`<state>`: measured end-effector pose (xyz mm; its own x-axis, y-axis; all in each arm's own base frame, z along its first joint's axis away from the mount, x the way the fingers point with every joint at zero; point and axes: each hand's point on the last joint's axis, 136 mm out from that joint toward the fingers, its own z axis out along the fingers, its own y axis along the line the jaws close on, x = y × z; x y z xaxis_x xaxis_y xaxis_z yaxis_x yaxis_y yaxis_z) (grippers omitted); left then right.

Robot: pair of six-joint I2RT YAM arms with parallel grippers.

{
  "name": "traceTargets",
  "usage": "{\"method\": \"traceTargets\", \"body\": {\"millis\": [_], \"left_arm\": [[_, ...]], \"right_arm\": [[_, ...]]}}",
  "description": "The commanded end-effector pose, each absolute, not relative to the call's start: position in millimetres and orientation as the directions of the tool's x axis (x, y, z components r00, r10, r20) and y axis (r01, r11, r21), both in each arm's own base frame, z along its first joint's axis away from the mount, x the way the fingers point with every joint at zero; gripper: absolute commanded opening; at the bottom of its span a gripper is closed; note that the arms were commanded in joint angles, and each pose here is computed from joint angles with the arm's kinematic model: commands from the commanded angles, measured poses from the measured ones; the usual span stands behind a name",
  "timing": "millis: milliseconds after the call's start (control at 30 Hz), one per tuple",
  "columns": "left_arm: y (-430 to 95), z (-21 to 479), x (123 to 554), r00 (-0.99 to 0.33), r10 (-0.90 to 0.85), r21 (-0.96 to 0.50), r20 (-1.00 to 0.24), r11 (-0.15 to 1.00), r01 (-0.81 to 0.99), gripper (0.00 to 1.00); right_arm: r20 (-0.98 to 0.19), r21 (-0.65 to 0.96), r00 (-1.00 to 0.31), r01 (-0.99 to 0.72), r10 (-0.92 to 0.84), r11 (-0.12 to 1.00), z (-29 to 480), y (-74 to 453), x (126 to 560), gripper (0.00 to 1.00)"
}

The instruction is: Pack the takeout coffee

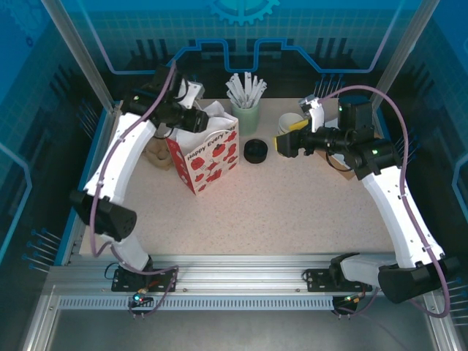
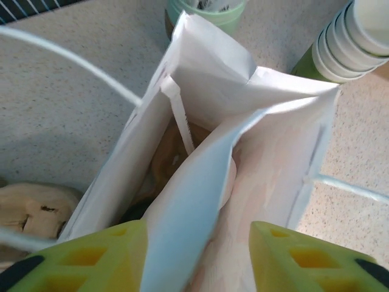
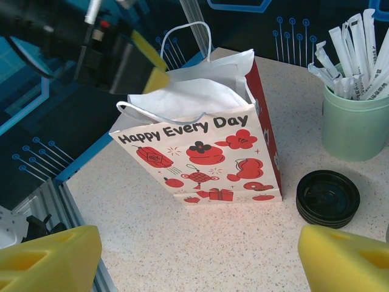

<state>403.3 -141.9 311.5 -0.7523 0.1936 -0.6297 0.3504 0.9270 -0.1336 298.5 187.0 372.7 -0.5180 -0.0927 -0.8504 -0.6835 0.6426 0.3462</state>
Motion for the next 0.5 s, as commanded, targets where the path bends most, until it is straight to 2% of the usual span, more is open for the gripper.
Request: {"method": "traceTargets", "body": {"millis": [0,267,467], "left_arm": [[-131.7,325.0,392.6,-0.717,0.143,-0.14,-0.682,0.937,0.32,0.52],[-95.8,292.6,404.0,-0.774,0.117,-0.07,-0.622,0.977,0.204,0.53],[-101.8,285.8,420.9,-0.783,0.115,-0.092,-0.612,0.972,0.215,0.51]], "right_arm": [[-0.852,0.344,-0.515,-0.689,-0.096,0.638,372.0,189.4,294.4,0.85],[-0.847,0.351,-0.521,-0.696,-0.103,0.627,369.5,193.9,295.6,0.85],[-0.846,0.349,-0.522,-0.695,-0.107,0.629,368.6,193.5,294.2,0.85]]}}
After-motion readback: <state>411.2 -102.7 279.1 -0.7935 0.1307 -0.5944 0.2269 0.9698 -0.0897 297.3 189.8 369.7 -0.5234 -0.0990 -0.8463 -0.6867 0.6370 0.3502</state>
